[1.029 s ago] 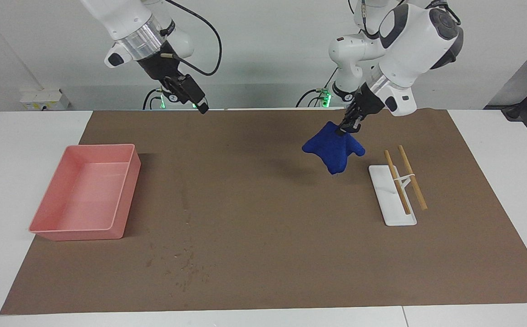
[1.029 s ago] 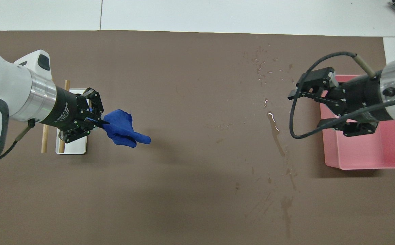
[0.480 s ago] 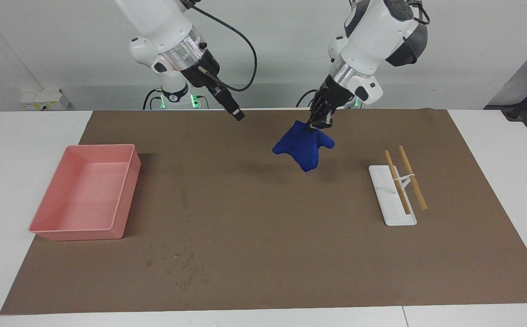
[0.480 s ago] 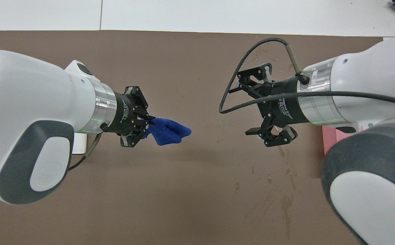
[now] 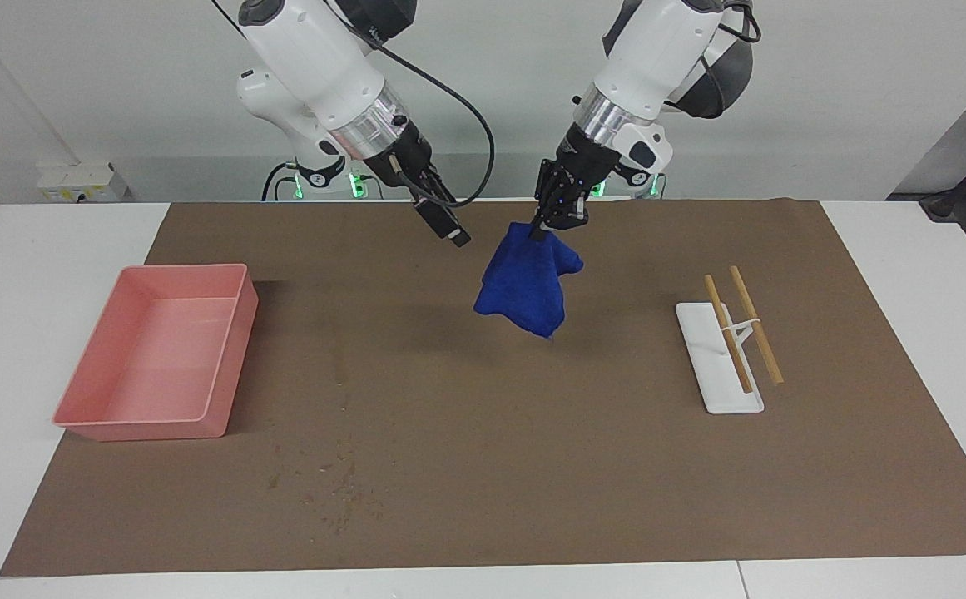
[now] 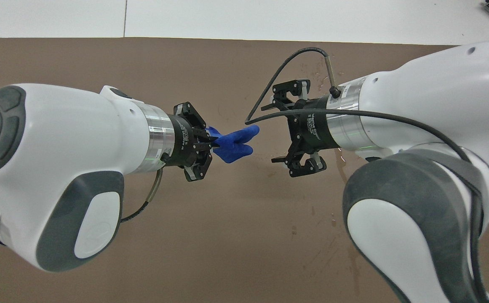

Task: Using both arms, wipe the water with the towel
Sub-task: 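Grasp the towel with the right gripper from the left gripper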

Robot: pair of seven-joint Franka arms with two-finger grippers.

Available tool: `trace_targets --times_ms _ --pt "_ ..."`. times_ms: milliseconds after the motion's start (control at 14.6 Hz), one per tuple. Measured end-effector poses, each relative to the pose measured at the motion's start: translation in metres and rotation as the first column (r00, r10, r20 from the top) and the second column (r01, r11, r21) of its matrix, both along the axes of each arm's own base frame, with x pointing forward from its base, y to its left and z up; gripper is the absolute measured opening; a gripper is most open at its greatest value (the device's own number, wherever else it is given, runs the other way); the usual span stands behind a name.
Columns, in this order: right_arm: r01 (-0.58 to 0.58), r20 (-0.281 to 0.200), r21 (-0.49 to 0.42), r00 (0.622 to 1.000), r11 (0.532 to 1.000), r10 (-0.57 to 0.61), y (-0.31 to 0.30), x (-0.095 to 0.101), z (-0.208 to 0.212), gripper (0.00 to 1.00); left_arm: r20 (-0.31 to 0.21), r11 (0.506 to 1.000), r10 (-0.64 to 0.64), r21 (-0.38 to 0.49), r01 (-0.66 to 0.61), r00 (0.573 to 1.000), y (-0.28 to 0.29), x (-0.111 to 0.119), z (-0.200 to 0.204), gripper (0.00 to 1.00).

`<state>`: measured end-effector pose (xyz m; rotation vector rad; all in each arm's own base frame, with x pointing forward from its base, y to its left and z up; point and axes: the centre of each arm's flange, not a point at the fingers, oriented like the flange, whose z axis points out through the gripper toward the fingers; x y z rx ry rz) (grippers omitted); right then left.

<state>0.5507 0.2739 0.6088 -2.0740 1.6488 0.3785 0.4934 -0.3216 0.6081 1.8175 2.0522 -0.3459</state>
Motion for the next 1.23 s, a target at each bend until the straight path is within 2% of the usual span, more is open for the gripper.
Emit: trace_targets --times_ms 343,686,1029,1097,1166,1234 --pt "0.039 0.000 0.009 0.999 0.999 -0.039 0.003 0.002 -0.011 1.00 0.008 0.997 0.061 -0.038 -0.061 0.998 -0.020 -0.009 0.006 0.06" --pt "0.046 -0.063 0.024 0.997 0.999 -0.044 0.008 -0.004 -0.037 1.00 0.020 0.993 0.100 -0.065 -0.099 0.995 -0.026 -0.010 0.012 0.06" --pt "0.048 -0.051 0.027 0.998 0.998 -0.047 0.013 -0.006 -0.041 1.00 0.031 0.989 0.123 -0.083 -0.120 0.992 -0.027 -0.009 0.015 0.06" --pt "0.048 -0.050 0.028 0.998 0.998 -0.047 0.014 -0.006 -0.040 0.95 0.033 0.989 0.123 -0.085 -0.120 0.992 -0.027 -0.009 0.015 0.06" --pt "0.048 -0.049 0.028 0.998 0.998 -0.046 0.014 -0.006 -0.040 0.95 0.036 0.989 0.123 -0.084 -0.119 0.992 -0.028 -0.009 0.016 0.06" --pt "0.048 -0.047 0.029 0.998 0.998 -0.046 0.014 -0.006 -0.040 0.88 0.040 0.990 0.122 -0.082 -0.118 0.992 -0.028 -0.009 0.016 0.06"
